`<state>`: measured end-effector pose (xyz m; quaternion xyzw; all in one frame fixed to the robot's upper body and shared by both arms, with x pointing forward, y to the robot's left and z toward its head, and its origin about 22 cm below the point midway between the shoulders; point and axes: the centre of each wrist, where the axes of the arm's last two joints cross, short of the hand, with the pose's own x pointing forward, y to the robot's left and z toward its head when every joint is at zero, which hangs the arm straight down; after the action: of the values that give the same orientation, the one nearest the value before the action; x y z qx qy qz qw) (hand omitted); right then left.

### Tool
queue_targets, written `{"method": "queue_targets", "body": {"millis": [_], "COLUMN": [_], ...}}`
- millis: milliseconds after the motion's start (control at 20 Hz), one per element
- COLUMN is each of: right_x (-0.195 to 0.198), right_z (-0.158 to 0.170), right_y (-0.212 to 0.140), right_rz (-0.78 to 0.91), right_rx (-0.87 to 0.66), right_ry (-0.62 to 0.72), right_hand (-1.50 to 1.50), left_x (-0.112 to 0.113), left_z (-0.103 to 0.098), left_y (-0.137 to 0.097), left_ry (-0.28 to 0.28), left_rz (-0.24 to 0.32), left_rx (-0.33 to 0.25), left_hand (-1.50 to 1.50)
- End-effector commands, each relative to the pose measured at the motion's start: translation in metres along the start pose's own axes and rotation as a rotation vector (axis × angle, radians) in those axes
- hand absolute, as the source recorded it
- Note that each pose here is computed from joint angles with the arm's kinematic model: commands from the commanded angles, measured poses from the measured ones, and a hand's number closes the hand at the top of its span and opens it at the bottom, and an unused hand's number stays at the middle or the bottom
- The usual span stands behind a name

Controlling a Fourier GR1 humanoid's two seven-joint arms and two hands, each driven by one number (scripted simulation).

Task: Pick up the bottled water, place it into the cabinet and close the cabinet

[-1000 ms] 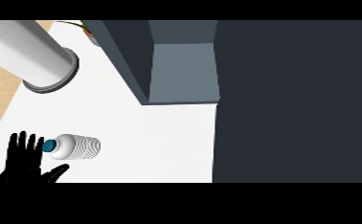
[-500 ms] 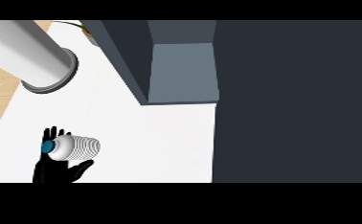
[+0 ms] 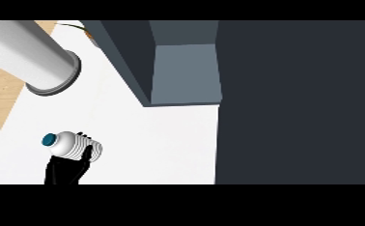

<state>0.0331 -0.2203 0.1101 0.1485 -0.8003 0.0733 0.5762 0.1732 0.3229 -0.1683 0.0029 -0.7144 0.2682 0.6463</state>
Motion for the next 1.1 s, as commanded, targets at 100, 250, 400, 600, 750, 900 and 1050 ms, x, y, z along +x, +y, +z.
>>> {"method": "queue_targets", "body": {"millis": [100,250,400,600,750,900,1050], "right_x": [0.027,0.033,0.024,0.023,0.032,0.043,0.042], "right_z": [-0.003,-0.008,-0.001,-0.003,-0.004,-0.003,0.002], "right_y": [-0.001,0.003,0.003,0.003,0.002,0.005,0.0], "right_rz": [0.05,0.045,0.03,0.051,0.056,0.04,0.057], "right_rx": [0.014,0.003,0.014,-0.008,-0.024,0.004,0.001], "right_ry": [-0.035,-0.05,-0.043,-0.048,-0.035,-0.028,-0.018], "right_hand": [-1.5,-1.5,-1.5,-1.5,-1.5,-1.5,-1.5], "left_x": [-0.006,-0.015,-0.022,-0.036,-0.034,-0.042,-0.024], "left_z": [-0.004,-0.01,0.006,0.004,-0.01,-0.013,-0.029], "left_y": [0.007,-0.022,-0.021,-0.063,-0.079,-0.104,-0.108], "left_ry": [-0.023,-0.075,-0.052,-0.105,-0.097,-0.078,-0.085], "left_rz": [-0.137,-0.229,-0.329,-0.42,-0.402,-0.346,-0.347], "left_rx": [-0.001,-0.083,-0.281,-0.497,-0.518,-0.512,-0.522], "left_hand": [1.5,1.5,1.5,1.5,1.5,1.5,1.5]}}
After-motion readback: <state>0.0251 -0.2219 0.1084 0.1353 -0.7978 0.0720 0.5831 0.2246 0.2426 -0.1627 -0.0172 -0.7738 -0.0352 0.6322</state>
